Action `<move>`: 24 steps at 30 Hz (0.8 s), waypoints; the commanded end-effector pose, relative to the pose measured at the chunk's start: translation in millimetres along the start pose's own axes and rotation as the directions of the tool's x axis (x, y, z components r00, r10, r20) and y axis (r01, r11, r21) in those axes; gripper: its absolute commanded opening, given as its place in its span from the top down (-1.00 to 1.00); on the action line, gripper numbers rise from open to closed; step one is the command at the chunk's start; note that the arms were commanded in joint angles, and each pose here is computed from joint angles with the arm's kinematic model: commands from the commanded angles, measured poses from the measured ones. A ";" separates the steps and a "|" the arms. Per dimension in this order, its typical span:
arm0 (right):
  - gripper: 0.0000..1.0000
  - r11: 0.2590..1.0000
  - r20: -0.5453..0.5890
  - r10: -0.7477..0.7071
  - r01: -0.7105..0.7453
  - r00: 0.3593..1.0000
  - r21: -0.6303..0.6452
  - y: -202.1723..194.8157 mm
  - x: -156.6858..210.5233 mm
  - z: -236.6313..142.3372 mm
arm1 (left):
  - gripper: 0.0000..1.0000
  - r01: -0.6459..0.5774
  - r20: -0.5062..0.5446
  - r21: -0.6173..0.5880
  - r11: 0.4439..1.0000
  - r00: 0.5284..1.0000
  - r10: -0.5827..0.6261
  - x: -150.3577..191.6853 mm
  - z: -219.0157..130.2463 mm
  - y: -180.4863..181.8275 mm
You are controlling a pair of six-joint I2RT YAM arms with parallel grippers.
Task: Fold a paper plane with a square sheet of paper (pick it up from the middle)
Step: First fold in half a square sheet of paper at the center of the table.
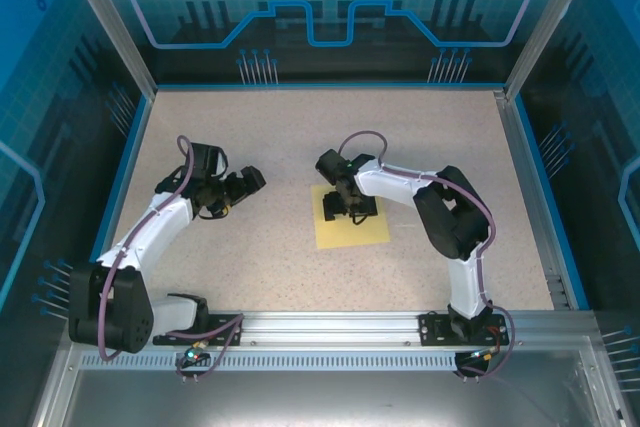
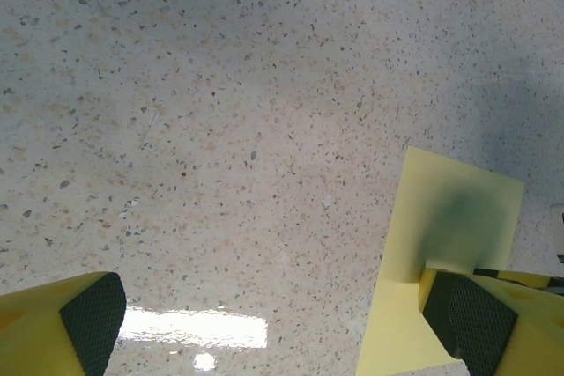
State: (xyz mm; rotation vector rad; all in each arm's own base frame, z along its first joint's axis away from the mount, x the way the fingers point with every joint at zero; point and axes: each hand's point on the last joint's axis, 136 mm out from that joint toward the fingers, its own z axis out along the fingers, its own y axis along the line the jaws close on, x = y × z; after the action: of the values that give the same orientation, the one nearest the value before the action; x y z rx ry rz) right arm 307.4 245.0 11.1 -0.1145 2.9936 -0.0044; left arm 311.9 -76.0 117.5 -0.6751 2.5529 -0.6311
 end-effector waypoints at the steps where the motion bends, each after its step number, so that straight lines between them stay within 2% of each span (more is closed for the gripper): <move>1: -0.67 0.999 -0.122 0.004 0.003 0.993 0.054 -12.3 33.2 33.9 | -0.97 0.021 -0.024 -0.005 1.000 0.999 -0.021 6.0 1.8 1.1; 12: -0.55 0.999 -0.131 0.015 -0.009 0.991 0.043 -12.7 35.4 38.6 | -0.97 0.028 -0.028 -0.012 1.000 0.999 -0.029 8.2 1.1 3.4; 19: -0.53 1.000 -0.111 0.013 -0.010 0.994 0.026 -9.0 29.2 32.3 | -0.97 0.031 -0.028 -0.013 0.999 0.999 -0.032 9.5 0.3 4.6; 24: -0.32 1.000 -0.070 0.007 -0.009 0.998 -0.018 0.2 17.0 17.7 | -0.97 0.034 -0.031 -0.008 0.999 0.999 -0.035 10.7 0.3 4.0</move>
State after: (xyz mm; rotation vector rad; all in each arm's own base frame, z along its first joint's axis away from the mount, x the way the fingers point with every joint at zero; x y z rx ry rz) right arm 308.3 248.0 11.7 -0.1113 2.9870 0.0255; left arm 311.2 -75.9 117.1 -0.6816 2.5550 -0.6310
